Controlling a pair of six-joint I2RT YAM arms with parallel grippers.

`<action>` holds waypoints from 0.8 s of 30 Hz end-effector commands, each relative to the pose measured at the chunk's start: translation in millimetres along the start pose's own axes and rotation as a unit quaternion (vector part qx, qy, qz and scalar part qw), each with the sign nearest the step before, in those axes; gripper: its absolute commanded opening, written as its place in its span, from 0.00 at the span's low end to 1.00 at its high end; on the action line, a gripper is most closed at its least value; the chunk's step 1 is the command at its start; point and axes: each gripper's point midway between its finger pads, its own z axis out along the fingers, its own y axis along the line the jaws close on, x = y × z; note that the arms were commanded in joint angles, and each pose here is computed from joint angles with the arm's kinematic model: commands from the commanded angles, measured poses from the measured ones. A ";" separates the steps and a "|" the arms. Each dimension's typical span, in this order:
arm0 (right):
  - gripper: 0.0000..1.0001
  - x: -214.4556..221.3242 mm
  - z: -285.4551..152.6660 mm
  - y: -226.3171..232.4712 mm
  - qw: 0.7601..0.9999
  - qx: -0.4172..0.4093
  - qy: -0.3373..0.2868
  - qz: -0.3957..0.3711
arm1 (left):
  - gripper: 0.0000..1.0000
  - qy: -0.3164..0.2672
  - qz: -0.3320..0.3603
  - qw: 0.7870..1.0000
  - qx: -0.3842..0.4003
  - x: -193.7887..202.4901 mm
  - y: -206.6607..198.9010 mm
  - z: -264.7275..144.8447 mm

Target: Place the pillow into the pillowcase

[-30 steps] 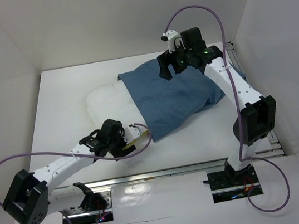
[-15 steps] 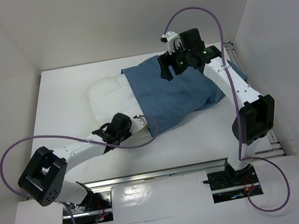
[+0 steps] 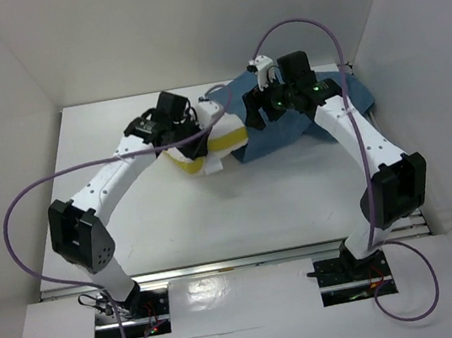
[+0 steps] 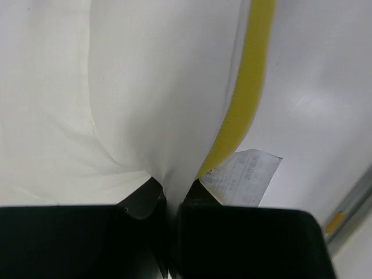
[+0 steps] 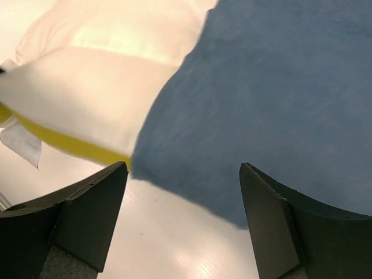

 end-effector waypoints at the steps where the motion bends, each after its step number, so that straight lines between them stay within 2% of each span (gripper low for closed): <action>1: 0.85 -40.8 -36.8 8.7 0.996 0.005 -0.087 -0.026 | 0.00 -0.065 -0.066 0.990 0.107 -53.3 -14.1 -25.5; 5: 0.84 -65.5 -63.8 5.5 0.988 0.043 -0.143 -0.047 | 0.00 -0.090 -0.135 0.973 0.162 -85.7 12.8 -38.9; 6: 0.84 -66.3 -66.5 4.2 0.987 0.050 -0.148 -0.048 | 0.00 -0.119 -0.133 0.967 0.180 -106.5 16.1 -53.5; 7: 0.84 -64.5 -68.3 2.8 0.986 0.057 -0.147 -0.047 | 0.00 -0.107 -0.156 0.962 0.195 -102.6 21.4 -44.6; 10: 0.84 -63.0 -67.7 -7.8 0.985 0.085 -0.146 -0.044 | 0.00 -0.131 -0.154 0.958 0.203 -113.9 28.6 -57.2; 14: 0.84 -26.6 -36.7 -23.0 0.991 0.115 -0.069 -0.020 | 0.00 -0.141 -0.158 0.948 0.239 -116.0 24.5 -65.2; 19: 0.84 -5.1 -5.1 -25.7 0.993 0.114 -0.037 -0.004 | 0.00 -0.146 -0.152 0.946 0.246 -116.1 19.3 -71.8; 24: 0.89 16.3 38.6 -18.2 0.993 0.111 -0.001 0.028 | 0.00 -0.147 -0.161 0.945 0.244 -110.9 25.3 -74.8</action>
